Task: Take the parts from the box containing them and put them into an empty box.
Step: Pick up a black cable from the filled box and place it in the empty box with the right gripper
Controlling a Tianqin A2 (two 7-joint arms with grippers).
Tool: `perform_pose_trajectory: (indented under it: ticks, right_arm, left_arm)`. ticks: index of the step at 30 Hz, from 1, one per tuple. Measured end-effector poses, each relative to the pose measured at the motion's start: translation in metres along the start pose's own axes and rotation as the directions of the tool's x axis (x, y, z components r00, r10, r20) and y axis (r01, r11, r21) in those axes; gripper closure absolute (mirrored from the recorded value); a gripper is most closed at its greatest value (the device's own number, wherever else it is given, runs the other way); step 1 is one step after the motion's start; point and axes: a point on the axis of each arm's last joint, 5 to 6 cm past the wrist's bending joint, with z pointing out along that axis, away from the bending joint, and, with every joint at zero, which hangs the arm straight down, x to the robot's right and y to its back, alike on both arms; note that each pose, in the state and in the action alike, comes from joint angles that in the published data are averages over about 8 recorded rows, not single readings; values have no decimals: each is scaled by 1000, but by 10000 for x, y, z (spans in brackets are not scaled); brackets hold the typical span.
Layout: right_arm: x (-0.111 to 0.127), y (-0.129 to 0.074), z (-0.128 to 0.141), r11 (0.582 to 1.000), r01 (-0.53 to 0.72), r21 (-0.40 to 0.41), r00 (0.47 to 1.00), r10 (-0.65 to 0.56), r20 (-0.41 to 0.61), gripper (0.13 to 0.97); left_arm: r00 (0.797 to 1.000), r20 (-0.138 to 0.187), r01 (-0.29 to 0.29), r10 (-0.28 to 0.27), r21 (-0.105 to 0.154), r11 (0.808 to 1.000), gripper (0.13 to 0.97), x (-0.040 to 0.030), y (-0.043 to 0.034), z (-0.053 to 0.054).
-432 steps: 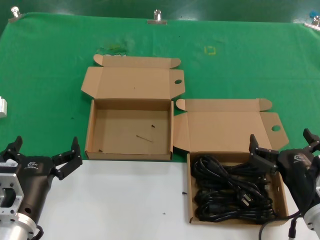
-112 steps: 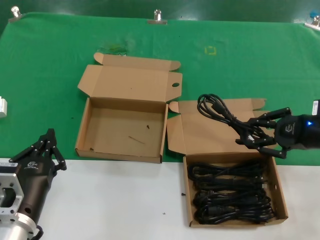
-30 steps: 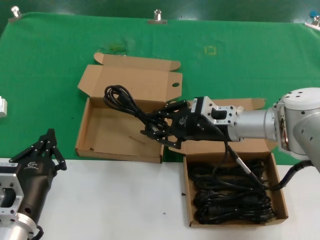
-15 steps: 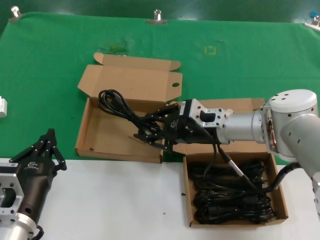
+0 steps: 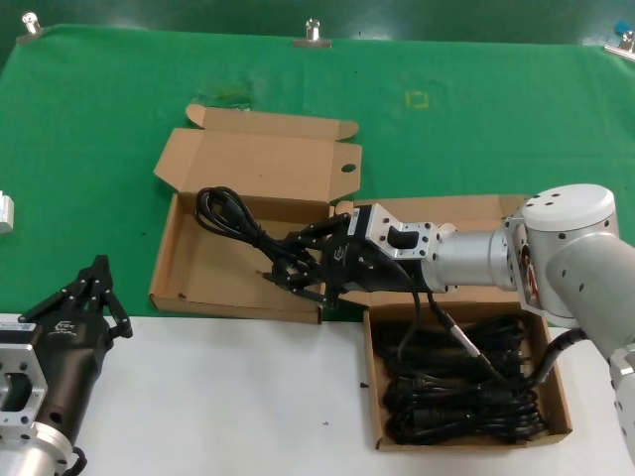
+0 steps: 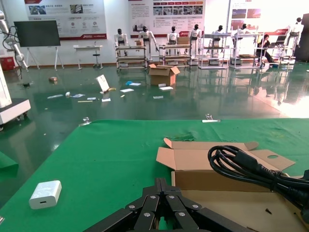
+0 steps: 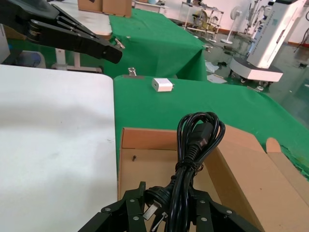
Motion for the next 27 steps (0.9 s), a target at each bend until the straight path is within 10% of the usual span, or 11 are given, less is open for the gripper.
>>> perform_pose_trajectory:
  ticks: [27]
  right_arm:
    - [-40,-10,73,1000,-10,-12,1000,10,-29,788]
  left_arm:
    - [1000,0,0,0,0,1000,958,0,0,0]
